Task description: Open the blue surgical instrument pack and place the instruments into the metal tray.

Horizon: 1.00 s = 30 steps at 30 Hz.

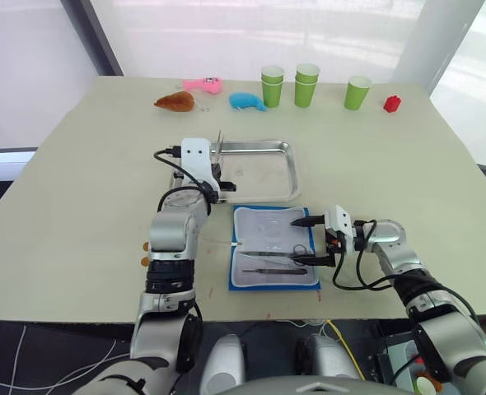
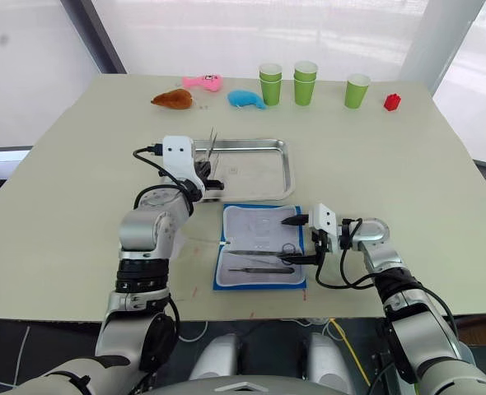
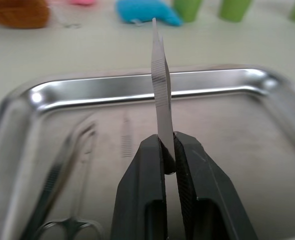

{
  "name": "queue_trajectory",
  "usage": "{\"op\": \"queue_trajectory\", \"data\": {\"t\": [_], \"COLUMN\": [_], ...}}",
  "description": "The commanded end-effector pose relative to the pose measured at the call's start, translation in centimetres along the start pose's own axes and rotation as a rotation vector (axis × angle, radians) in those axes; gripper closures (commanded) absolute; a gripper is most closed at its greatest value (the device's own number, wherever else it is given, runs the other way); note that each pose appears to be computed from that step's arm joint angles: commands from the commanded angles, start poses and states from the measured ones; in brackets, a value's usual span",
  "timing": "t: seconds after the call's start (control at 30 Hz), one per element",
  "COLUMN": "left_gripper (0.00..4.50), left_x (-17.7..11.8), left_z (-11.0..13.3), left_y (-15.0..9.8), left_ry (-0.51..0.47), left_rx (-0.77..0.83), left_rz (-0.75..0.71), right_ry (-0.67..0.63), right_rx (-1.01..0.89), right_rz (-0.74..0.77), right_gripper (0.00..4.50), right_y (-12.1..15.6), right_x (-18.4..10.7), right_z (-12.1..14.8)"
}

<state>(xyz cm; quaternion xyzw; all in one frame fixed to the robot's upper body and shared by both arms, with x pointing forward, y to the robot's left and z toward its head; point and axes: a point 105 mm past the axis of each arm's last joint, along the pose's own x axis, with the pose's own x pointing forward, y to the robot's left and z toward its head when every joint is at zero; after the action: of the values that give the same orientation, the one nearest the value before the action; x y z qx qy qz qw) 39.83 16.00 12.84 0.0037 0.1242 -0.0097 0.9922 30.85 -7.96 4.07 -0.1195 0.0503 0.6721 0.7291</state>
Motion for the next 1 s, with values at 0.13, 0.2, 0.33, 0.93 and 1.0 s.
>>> {"op": "queue_trajectory", "data": {"t": [0.13, 0.2, 0.33, 0.93, 1.0], "left_gripper": [4.47, 4.47, 4.47, 2.49, 2.49], "left_x": [0.5, 0.7, 1.2, 1.1, 1.1], "left_z": [-1.2, -1.4, -1.8, -1.9, -1.6], "left_y": [-1.5, -1.6, -1.7, -1.7, -1.7], "left_ry": [0.036, 0.041, 0.065, 0.084, 0.073], "left_rx": [-0.009, -0.007, -0.022, -0.018, -0.014], "left_rz": [-0.010, -0.007, 0.010, 0.026, 0.027], "right_ry": [0.211, 0.212, 0.213, 0.209, 0.209], "right_rx": [0.226, 0.226, 0.224, 0.221, 0.221], "right_rz": [0.075, 0.075, 0.072, 0.071, 0.071], "right_gripper": [0.00, 0.00, 0.00, 0.00, 0.00], "right_y": [4.1, 4.1, 4.1, 4.2, 4.2], "right_x": [-0.9, -0.9, -1.0, -1.0, -1.0], "right_z": [-6.9, -6.9, -6.9, -6.9, -6.9]}}
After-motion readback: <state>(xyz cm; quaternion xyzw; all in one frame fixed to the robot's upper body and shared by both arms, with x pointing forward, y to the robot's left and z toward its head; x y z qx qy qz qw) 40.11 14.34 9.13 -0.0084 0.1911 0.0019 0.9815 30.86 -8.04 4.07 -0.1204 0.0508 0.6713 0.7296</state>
